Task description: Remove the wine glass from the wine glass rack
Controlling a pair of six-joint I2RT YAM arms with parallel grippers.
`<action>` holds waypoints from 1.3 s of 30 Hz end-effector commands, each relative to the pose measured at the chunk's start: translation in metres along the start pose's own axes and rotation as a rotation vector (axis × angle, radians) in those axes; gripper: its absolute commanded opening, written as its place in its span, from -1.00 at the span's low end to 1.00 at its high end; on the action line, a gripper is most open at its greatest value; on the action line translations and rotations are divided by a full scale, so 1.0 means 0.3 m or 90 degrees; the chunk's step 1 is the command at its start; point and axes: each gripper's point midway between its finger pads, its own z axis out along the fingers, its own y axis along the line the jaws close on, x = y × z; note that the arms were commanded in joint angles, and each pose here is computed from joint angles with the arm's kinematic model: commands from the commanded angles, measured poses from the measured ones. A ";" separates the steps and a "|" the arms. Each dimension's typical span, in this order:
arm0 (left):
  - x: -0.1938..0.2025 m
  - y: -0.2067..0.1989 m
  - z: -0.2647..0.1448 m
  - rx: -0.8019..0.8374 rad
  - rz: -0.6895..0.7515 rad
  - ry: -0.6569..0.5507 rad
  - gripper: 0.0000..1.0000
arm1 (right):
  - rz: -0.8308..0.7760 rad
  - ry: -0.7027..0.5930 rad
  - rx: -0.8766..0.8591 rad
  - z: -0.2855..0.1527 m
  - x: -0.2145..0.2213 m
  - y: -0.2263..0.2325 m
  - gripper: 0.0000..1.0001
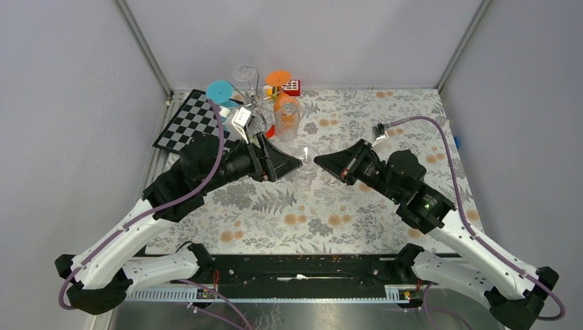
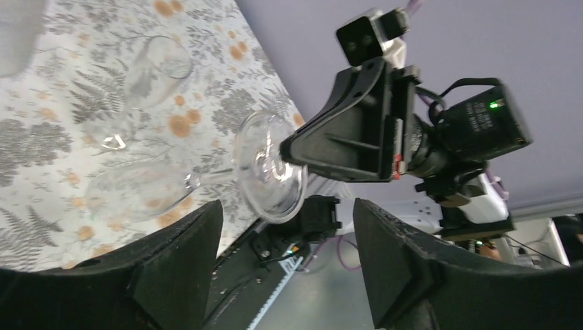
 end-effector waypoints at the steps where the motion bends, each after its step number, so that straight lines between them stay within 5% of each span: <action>1: 0.000 -0.087 0.018 0.087 -0.049 0.018 0.38 | 0.008 0.012 -0.074 -0.039 0.006 0.081 -1.00; 10: 0.036 -0.044 0.063 0.073 -0.071 0.046 0.03 | 0.019 0.038 -0.091 -0.029 0.034 0.078 -1.00; 22: 0.043 -0.031 0.079 0.098 -0.094 0.058 -0.88 | 0.012 0.041 -0.088 -0.014 0.043 0.053 -0.99; 24: 0.034 -0.031 0.075 0.102 -0.094 0.051 -1.00 | -0.001 0.042 -0.085 -0.017 0.043 0.052 -0.80; 30: 0.006 -0.077 0.060 0.146 -0.089 0.043 -1.00 | -0.057 0.009 -0.092 -0.066 0.019 0.054 0.37; 34: -0.001 -0.124 0.040 0.191 -0.100 0.052 -1.00 | -0.095 -0.047 -0.087 -0.126 -0.029 0.050 0.61; 39: -0.011 -0.187 -0.002 0.246 -0.125 0.059 -1.00 | -0.185 -0.097 -0.088 -0.211 -0.072 0.056 0.60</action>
